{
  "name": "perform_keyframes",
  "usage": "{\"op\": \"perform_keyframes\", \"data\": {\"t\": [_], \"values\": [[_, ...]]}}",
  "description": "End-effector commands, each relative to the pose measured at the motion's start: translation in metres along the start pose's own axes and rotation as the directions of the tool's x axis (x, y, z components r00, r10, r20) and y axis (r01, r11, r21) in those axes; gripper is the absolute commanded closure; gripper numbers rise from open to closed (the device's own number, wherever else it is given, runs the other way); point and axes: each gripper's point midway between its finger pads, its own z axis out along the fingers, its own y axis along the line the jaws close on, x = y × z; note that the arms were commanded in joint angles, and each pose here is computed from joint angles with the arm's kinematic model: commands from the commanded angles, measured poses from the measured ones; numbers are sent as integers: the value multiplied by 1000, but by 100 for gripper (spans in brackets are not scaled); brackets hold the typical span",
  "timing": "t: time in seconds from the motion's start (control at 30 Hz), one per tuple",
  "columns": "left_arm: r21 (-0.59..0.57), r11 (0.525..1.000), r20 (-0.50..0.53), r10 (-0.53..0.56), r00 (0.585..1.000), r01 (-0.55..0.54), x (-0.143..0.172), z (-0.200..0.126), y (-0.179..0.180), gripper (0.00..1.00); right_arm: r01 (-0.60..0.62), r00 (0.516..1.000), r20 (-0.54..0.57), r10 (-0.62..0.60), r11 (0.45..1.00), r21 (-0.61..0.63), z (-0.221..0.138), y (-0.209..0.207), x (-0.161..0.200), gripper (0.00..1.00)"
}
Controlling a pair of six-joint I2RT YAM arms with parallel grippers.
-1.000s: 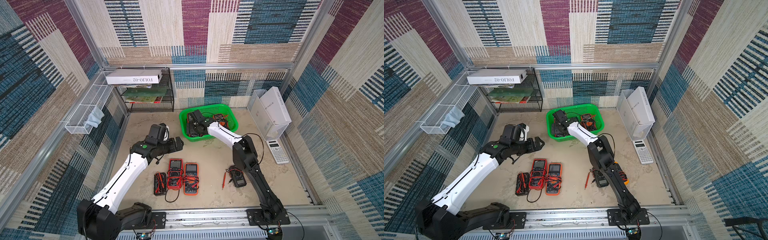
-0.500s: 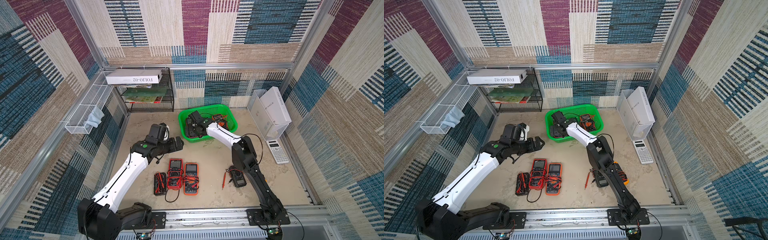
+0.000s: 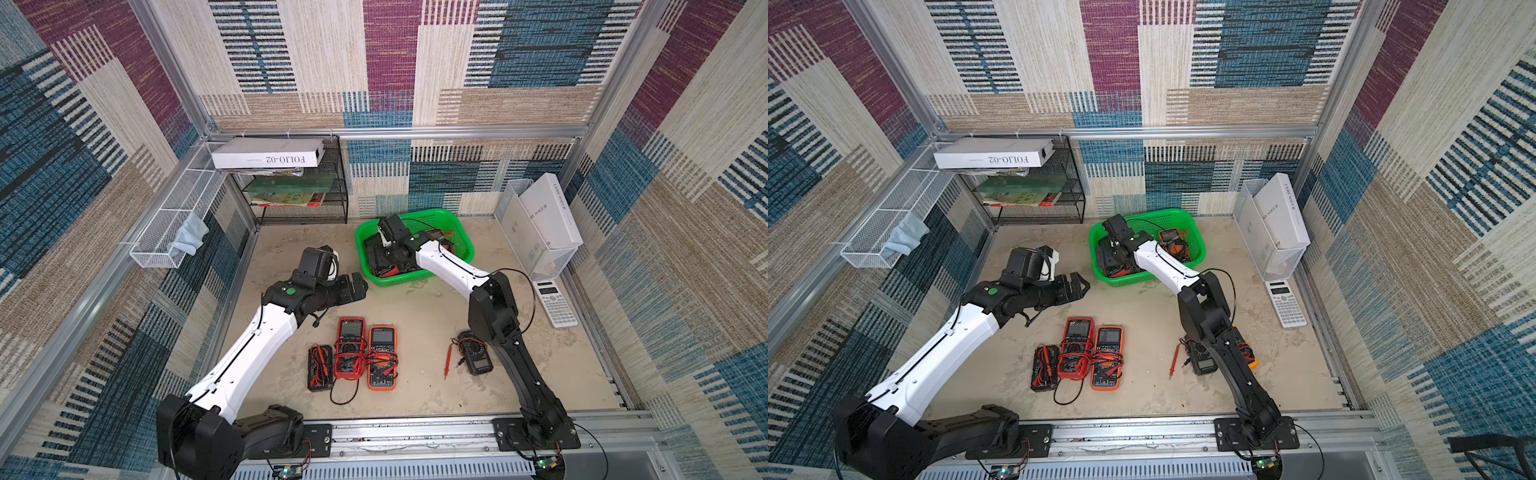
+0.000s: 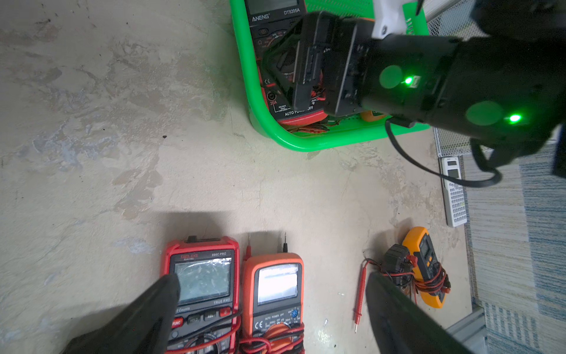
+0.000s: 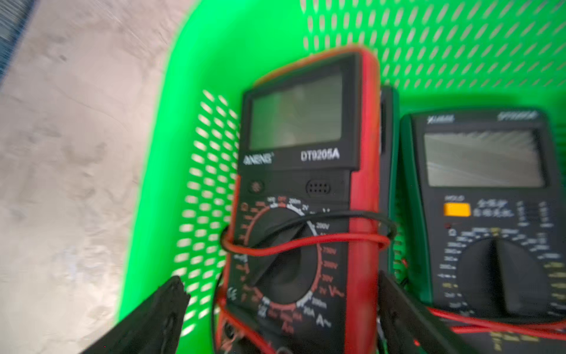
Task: Put the multimeter into the basket
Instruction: Move the basket to the center of the board.
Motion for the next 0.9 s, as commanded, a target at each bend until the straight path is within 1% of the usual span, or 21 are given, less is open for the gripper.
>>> {"op": "perform_keyframes", "data": {"t": [0.0,0.23,0.43,0.7,0.87], "values": [[11,1000,19,0,1000,-1,-5,1,-2,0,10,1000,22,-9,1000,-27,-10,6,-9,1],[9,1000,21,-8,1000,7,-3,3,0,0,15,998,62,-13,1000,-26,-37,7,-26,0],[19,1000,15,-15,1000,14,1,2,0,0,17,996,90,-14,999,-28,-69,10,-33,0],[-13,1000,7,-15,1000,15,17,-5,13,0,29,994,103,-26,999,-23,-111,24,-15,0],[-30,999,0,-14,1000,14,33,-11,23,0,-5,996,93,7,1000,-24,-129,31,14,1]]}}
